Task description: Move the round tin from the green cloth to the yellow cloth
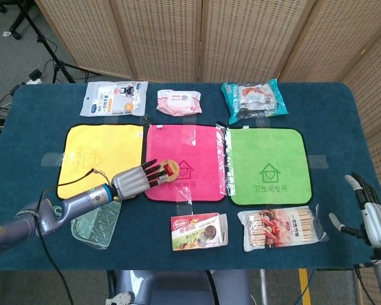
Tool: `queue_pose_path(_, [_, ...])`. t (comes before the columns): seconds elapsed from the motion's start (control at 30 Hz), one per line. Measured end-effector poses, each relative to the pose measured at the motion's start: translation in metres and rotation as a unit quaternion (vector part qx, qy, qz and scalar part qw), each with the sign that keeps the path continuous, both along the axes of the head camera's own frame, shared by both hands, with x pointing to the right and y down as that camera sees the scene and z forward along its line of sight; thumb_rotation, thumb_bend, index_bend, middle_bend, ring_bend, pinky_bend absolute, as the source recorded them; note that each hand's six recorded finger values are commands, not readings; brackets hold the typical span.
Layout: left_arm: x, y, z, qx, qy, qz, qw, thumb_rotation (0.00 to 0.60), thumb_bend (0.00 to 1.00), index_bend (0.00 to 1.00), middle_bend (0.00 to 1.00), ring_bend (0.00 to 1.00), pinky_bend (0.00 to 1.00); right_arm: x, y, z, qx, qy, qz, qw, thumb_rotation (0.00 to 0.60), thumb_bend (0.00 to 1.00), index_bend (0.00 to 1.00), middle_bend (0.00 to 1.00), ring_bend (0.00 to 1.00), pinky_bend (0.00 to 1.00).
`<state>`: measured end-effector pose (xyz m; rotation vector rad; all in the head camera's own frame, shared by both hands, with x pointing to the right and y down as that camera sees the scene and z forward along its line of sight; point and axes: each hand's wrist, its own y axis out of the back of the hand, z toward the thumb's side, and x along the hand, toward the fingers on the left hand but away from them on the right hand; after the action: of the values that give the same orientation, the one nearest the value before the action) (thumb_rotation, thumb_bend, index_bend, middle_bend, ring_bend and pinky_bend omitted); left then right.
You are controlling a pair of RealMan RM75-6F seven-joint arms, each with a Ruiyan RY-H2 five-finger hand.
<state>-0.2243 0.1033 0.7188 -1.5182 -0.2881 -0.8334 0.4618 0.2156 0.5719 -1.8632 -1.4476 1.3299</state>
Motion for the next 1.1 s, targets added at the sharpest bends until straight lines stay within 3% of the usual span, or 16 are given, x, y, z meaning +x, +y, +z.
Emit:
queue_pose_path(0.57, [-0.093, -0.009, -0.012, 0.018, -0.06, -0.064, 0.996, 0.6, 1.0, 0.0, 0.0, 0.0, 0.0, -0.004, 0.001, -0.001, 0.0, -0.001, -0.005, 1.0, 0.6, 0.34, 0.01, 0.0, 0.0, 0.02])
queue_pose_path(0.9, [-0.096, -0.038, -0.034, 0.043, 0.004, -0.13, 0.9906, 0.6, 1.0, 0.0, 0.0, 0.0, 0.0, -0.004, 0.002, 0.0, -0.001, 0.0, -0.004, 1.0, 0.6, 0.34, 0.01, 0.0, 0.0, 0.02])
queue_pose_path(1.1, [-0.081, -0.043, -0.04, 0.05, 0.029, -0.122, 0.9908, 0.6, 1.0, 0.0, 0.0, 0.0, 0.0, -0.004, 0.002, -0.001, 0.0, -0.001, -0.004, 1.0, 0.6, 0.34, 0.01, 0.0, 0.0, 0.02])
